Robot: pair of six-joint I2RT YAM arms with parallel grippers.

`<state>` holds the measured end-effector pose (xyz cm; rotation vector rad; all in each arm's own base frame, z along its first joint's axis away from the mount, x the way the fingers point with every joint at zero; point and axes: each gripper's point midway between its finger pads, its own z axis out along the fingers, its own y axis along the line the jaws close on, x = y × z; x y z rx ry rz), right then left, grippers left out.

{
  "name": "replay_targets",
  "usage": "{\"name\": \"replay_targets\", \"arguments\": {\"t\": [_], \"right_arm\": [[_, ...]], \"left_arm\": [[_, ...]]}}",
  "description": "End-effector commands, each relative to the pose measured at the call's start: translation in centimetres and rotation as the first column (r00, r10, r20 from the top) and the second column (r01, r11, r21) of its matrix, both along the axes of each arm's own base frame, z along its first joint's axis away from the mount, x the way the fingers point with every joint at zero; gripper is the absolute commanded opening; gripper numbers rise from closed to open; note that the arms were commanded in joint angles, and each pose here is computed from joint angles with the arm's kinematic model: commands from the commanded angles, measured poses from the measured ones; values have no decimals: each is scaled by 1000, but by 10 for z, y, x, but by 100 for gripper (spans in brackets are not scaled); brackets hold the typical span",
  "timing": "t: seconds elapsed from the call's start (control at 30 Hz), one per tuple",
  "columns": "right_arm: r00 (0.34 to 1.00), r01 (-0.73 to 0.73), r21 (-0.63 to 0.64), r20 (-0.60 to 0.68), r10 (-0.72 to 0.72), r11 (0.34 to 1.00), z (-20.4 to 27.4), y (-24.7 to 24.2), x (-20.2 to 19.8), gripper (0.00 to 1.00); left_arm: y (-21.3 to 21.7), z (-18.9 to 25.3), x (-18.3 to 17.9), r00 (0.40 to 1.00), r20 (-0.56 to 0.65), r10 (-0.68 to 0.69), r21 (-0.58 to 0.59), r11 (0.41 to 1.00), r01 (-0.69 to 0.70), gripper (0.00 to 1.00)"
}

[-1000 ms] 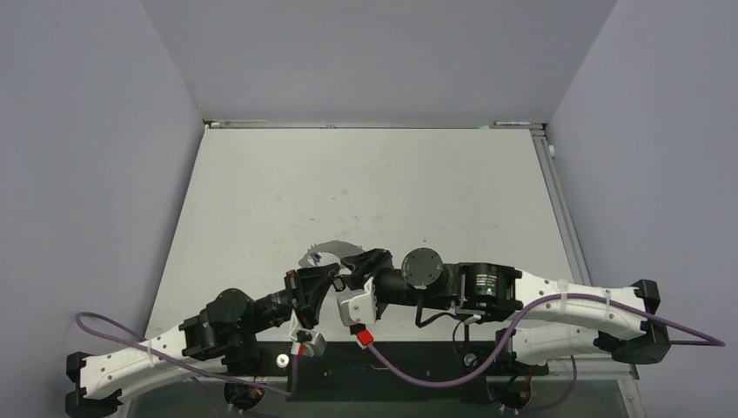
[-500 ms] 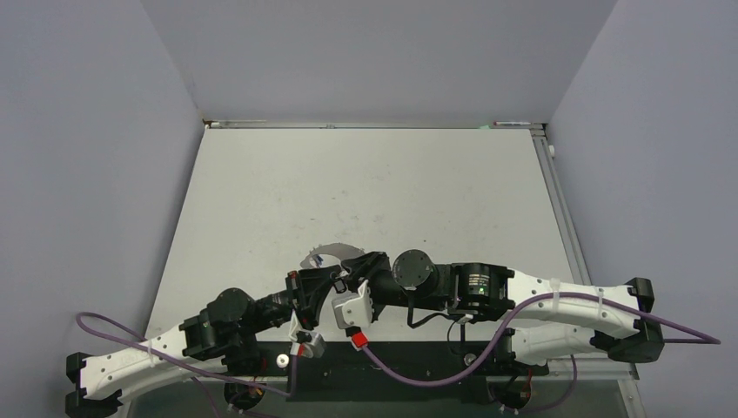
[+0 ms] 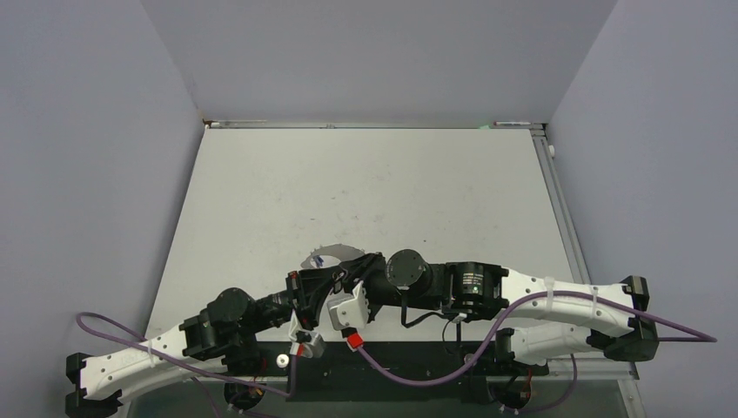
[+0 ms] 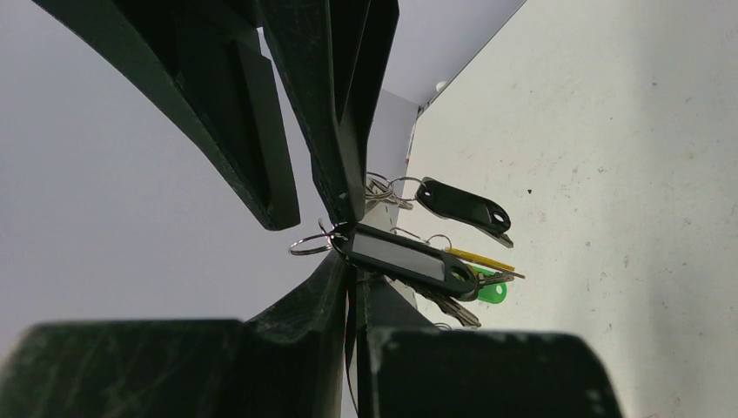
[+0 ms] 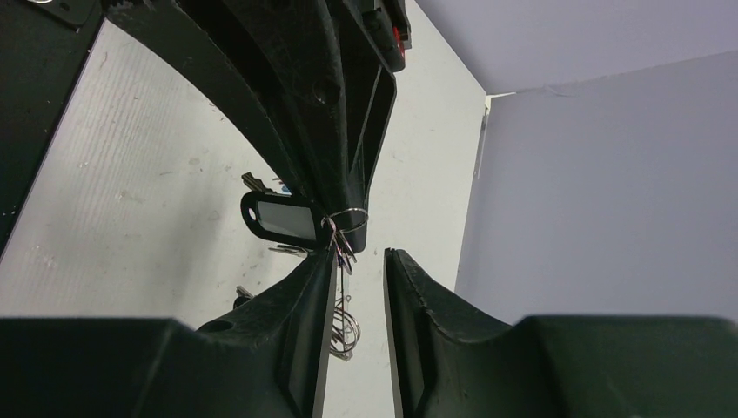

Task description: Put the keys on the keyring

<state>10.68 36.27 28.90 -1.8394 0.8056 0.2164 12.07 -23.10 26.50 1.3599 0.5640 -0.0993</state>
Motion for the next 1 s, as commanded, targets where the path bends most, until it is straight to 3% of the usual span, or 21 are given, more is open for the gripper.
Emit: {"name": "replay_targets", "arguments": {"t": [0.0, 0.67, 0.97], "right_arm": [[1000, -17, 48, 18, 16, 999, 22, 8, -2, 27], [1000, -16, -8, 10, 16, 1000, 8, 10, -1, 23], [1000, 2, -10, 15, -2, 1000, 6, 11, 3, 12]], "left_arm": [[3, 34, -6, 999, 38, -26, -92, 995, 29, 0], [4, 36, -7, 999, 41, -29, -102, 994, 33, 0], [5, 37, -8, 999, 38, -35, -111, 993, 39, 0]]}}
